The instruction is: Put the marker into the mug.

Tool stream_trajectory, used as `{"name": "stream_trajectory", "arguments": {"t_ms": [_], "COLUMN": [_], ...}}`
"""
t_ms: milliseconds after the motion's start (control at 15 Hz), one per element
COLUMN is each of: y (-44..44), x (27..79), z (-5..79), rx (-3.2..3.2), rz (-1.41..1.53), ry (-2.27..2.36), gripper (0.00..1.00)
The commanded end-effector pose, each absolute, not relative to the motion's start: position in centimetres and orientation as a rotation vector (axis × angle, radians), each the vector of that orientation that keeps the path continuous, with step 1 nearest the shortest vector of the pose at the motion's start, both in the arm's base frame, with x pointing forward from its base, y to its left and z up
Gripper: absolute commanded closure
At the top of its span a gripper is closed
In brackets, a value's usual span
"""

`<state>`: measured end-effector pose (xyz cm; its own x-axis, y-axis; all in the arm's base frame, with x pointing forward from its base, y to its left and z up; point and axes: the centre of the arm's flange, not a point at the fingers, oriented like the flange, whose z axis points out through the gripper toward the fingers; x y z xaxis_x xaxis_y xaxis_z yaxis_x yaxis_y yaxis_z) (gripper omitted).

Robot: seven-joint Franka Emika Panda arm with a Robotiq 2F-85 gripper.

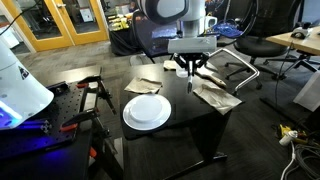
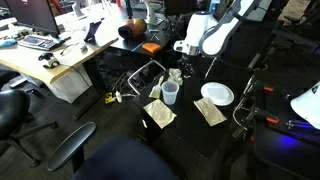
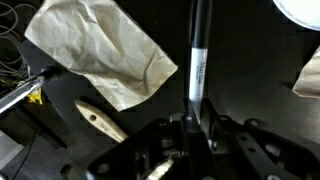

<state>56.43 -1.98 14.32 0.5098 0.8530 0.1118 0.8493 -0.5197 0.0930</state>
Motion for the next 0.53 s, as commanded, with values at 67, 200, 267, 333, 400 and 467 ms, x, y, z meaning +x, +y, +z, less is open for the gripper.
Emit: {"name": "stream_trajectory", "arguments": {"t_ms": [67,200,267,333,400,467], "y": [-1.7,-1.4,-1.2,-1.0,-0.8,-0.6], "x": [55.8,55.9,56.0,56.1,56.1,56.2], "z": [19.5,21.0,21.7,22.2,22.7,23.2], "rx": [2.718,2.740,2.751,2.760,2.771,2.777], "rz": [0.381,0.446,0.480,0.509,0.540,0.570], "ry": [1.439,1.420,1.414,1.406,1.400,1.399], "gripper": [0.97,0.97,0.97,0.97,0.97,0.97]}}
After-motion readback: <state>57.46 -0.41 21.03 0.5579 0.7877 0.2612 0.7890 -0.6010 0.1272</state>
